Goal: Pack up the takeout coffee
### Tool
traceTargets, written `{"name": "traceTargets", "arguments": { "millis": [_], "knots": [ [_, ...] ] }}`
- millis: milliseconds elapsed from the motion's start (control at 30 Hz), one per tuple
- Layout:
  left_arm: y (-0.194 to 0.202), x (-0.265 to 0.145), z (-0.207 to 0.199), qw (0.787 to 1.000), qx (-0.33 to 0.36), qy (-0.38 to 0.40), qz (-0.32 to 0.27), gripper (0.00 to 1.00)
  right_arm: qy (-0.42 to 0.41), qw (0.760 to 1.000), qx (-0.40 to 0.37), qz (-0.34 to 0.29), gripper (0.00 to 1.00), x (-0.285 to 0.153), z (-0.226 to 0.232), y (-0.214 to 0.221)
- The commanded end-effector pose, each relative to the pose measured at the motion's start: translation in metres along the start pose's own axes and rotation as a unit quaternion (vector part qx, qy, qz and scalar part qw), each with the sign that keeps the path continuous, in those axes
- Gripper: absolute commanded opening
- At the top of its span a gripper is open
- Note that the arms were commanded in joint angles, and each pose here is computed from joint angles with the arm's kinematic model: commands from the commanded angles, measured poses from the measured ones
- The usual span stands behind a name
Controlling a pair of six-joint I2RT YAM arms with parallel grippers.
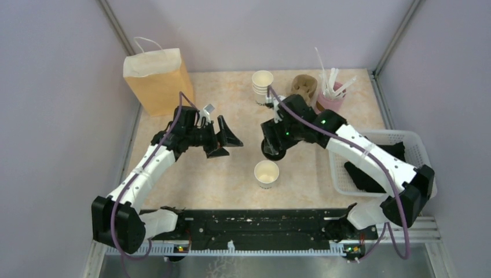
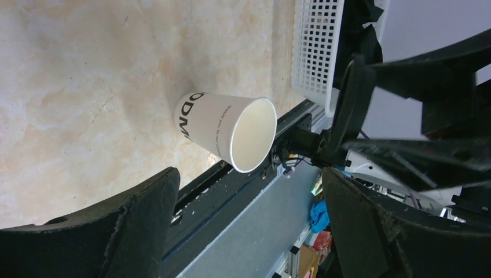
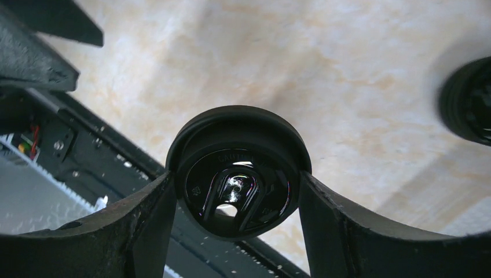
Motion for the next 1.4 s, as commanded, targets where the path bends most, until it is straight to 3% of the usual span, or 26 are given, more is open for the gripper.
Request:
{"name": "traceTargets", "arguments": {
  "millis": [0,433,1367],
  "knots": [
    [0.008,-0.007,-0.008,1.0,0.012,0.02,-0.003,0.99,0.007,0.998,0.015,0.064,0.66,0.018,0.021,0.038],
    [0.011,-0.006,-0.004,1.0,0.007,0.014,-0.002,0.98,0.055,0.99,-0.042,0.12,0.66,0.038,0.035,0.062],
    [0.014,-0.006,0.002,1.0,0.02,0.002,0.009,0.98,0.059,0.987,-0.055,0.139,0.67,0.052,0.05,0.07]
  ]
}}
Point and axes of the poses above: each gripper's point midway between its finger pads, its own x axis out along the fingers, its own z axis along the line the jaws close on, y = z × x, the point moved 1 cm from there along -x, back along the fingers, and after that the axes turned 6 degrees about x, right-handed, at the moved point
